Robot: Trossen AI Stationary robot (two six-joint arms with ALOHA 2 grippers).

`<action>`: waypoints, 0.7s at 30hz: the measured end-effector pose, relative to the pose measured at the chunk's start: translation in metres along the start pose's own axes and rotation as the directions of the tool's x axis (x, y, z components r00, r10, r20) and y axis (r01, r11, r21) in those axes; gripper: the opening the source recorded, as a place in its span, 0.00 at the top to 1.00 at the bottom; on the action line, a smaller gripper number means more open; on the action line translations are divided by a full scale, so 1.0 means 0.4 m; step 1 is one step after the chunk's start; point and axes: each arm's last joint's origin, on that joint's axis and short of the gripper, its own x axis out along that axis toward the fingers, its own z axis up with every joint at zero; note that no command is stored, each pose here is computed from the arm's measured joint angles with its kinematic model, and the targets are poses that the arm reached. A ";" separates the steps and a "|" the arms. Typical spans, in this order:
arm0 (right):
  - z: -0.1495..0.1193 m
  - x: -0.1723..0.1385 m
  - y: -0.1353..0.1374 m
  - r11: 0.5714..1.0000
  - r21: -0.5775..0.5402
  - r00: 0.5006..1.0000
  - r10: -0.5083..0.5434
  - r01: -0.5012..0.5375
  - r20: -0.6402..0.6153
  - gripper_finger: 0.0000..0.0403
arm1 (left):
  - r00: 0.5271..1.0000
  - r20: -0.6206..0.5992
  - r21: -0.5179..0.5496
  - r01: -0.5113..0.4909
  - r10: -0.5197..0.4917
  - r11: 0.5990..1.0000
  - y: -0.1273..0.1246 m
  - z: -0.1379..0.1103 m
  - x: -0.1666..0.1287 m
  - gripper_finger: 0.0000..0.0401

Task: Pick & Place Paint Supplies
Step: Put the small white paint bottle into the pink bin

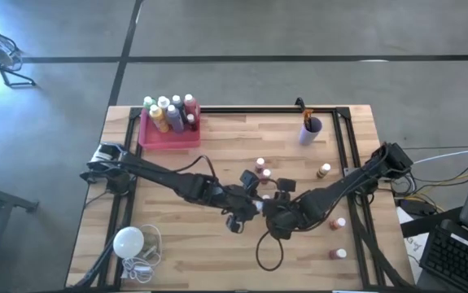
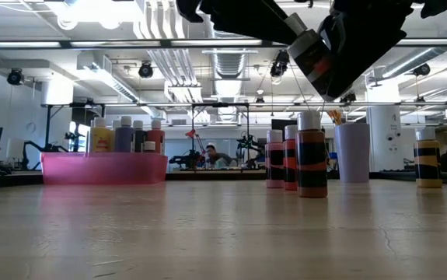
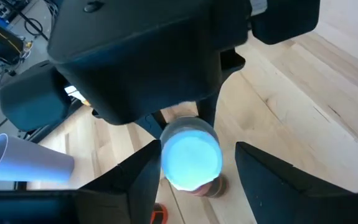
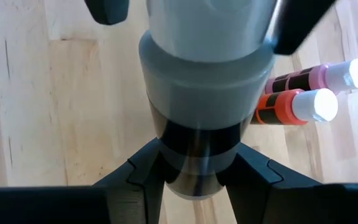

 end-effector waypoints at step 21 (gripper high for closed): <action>0.000 -0.001 0.000 1.000 -0.008 1.000 -0.002 0.002 -0.001 0.67 | 1.000 0.003 -0.024 0.005 -0.005 1.000 0.007 0.013 -0.002 0.47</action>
